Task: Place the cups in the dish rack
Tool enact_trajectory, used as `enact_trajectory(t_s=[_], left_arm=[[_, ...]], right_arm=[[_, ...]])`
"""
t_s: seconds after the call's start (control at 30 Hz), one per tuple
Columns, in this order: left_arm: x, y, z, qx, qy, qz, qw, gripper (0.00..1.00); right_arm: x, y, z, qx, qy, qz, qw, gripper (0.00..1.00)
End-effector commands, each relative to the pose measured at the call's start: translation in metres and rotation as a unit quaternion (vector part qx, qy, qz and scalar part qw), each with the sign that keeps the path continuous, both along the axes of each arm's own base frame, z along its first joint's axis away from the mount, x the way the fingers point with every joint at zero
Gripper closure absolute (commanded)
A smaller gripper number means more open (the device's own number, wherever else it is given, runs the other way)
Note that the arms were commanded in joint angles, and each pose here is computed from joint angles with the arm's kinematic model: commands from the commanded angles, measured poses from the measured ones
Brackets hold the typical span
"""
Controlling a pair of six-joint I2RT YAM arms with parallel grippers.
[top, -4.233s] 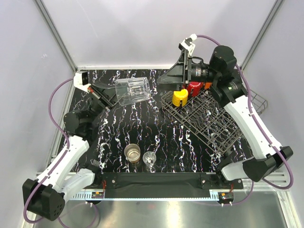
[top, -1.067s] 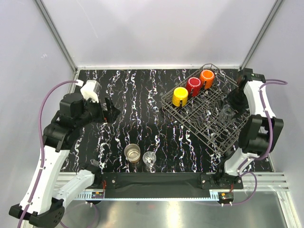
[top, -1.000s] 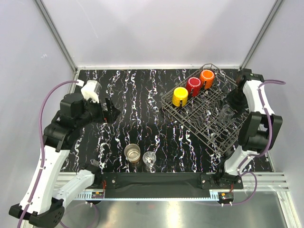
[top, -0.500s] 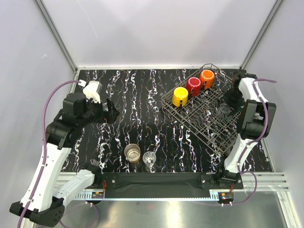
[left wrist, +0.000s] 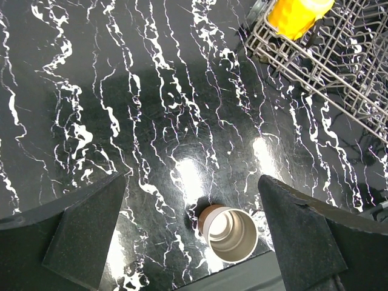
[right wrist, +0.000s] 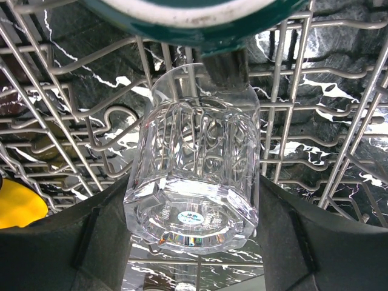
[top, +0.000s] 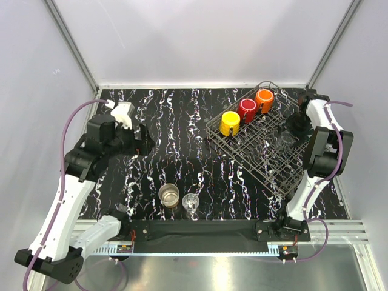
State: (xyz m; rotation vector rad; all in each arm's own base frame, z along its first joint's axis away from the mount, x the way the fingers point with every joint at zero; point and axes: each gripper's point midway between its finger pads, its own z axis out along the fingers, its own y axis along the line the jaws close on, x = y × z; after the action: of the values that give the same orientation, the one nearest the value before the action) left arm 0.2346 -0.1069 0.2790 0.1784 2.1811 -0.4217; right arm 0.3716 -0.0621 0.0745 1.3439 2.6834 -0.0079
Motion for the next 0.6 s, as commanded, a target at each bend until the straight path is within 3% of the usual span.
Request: enact_trajectory(t_s=[0.0,0.07,0.13,0.37,0.57], left_arm=[[0.005,-0.012,0.020,-0.026,-0.024,-0.018,0.999,0.01],[0.006,-0.014,0.020,-0.031,-0.021,-0.021,0.999,0.01],[0.008,-0.015,0.019,-0.034,-0.016,-0.018,0.999,0.01],[0.011,-0.025,0.027,-0.059,-0.011,-0.025,0.998,0.01],[0.019,-0.022,0.024,-0.072,0.009,0.016,0.997,0.01]], right_arm=[[0.000,0.001,0.006,0.006,0.000,0.017,1.000,0.22],[-0.003,0.001,0.013,0.005,-0.001,0.021,1.000,0.14],[-0.005,-0.003,0.018,-0.007,-0.004,0.024,1.000,0.01],[-0.010,-0.001,0.040,-0.008,-0.020,0.039,0.999,0.00],[-0.015,-0.005,0.081,-0.032,-0.055,0.058,0.996,0.00]])
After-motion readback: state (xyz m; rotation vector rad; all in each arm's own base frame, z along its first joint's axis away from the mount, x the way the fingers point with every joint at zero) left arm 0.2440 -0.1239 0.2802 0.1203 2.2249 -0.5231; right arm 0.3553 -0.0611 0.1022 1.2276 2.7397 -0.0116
